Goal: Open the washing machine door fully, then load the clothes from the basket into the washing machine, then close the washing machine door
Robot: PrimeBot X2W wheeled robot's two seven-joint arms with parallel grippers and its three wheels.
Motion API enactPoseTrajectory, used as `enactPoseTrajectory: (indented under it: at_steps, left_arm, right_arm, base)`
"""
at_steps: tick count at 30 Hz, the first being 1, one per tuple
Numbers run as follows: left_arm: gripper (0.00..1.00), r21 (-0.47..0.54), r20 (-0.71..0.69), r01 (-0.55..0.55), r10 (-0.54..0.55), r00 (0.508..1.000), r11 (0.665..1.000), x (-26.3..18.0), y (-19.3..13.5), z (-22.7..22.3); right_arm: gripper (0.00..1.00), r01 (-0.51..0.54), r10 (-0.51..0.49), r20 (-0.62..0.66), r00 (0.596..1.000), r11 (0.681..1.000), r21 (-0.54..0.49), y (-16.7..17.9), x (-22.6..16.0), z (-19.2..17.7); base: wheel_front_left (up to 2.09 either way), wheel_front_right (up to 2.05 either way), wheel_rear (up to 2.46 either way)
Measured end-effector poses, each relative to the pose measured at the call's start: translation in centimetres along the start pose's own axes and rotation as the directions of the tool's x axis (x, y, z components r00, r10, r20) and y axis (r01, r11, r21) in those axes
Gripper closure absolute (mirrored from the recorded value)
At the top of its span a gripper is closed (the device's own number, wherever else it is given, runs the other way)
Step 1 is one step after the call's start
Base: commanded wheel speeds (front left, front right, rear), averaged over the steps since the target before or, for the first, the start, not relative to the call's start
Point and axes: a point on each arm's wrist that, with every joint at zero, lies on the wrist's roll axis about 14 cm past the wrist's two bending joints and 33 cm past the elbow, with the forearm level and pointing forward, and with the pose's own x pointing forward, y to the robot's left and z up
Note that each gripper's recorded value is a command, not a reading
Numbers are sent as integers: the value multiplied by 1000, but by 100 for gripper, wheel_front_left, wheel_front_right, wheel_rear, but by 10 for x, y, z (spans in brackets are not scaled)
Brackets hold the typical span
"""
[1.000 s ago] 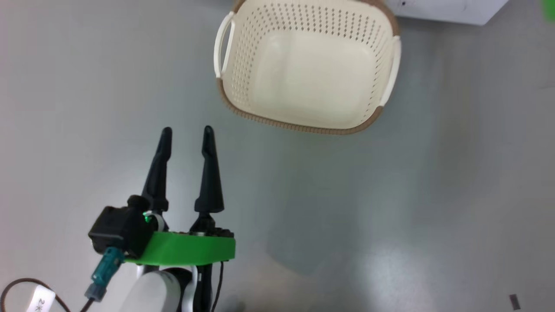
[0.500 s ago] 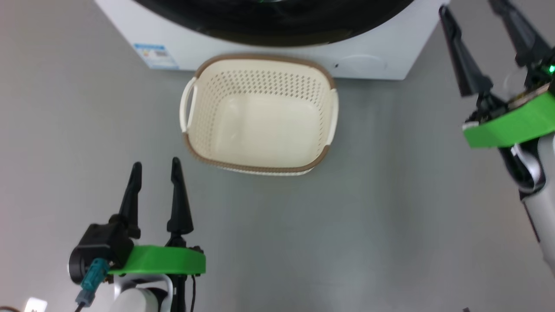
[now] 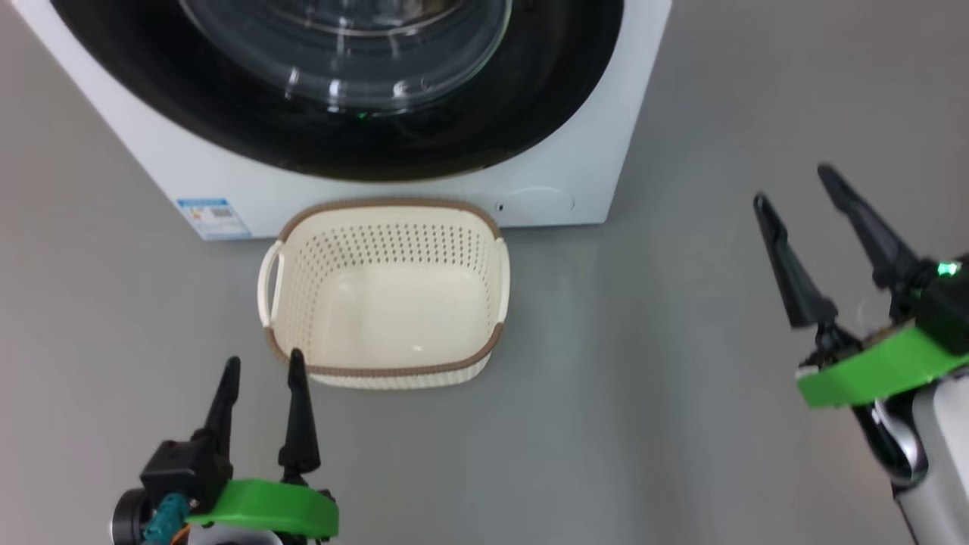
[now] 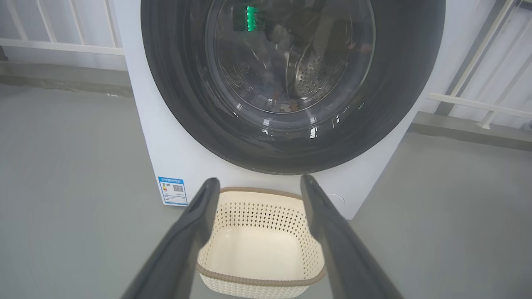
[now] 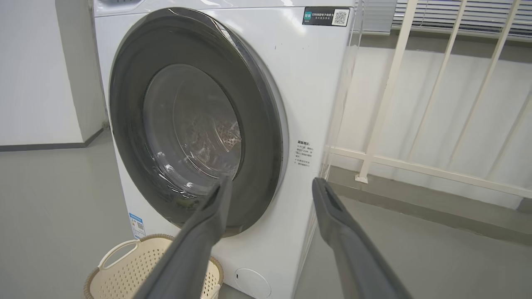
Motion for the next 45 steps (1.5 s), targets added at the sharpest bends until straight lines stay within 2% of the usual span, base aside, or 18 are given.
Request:
enactPoseTrajectory:
  at_steps: [10,16,22,32,41,42,45]
  left_arm:
    - [0,25,-11,74,-73,997,997,-13,-20,-1]
    - [0,36,-12,83,-83,996,996,-20,-22,-1]
    - [0,56,-8,78,-78,997,995,-27,-20,1]
    - [0,69,2,64,-64,998,996,-40,-12,5]
    - [0,67,7,54,-54,999,996,-42,-7,7]
    - [100,66,3,52,-53,999,996,-42,-7,6]
    - [100,61,-45,47,-45,998,997,-48,-6,-10]
  right_arm:
    - [0,149,-148,-50,988,989,23,-13,-72,2]
    - [0,226,-221,-109,969,974,33,-17,-106,-12]
    - [0,269,-267,-169,949,963,-9,-22,-132,-25]
    - [0,302,-299,-187,936,953,-17,-18,-153,-26]
    - [0,305,-301,-192,934,952,-11,-17,-154,-28]
    - [100,305,-301,-196,933,952,-9,-17,-154,-30]
    - [100,318,-307,-237,922,948,10,-12,-160,-43]
  base:
    - [0,0,0]
    - [0,0,0]
    - [0,0,0]
    - [0,0,0]
    - [0,0,0]
    - [0,0,0]
    - [0,0,0]
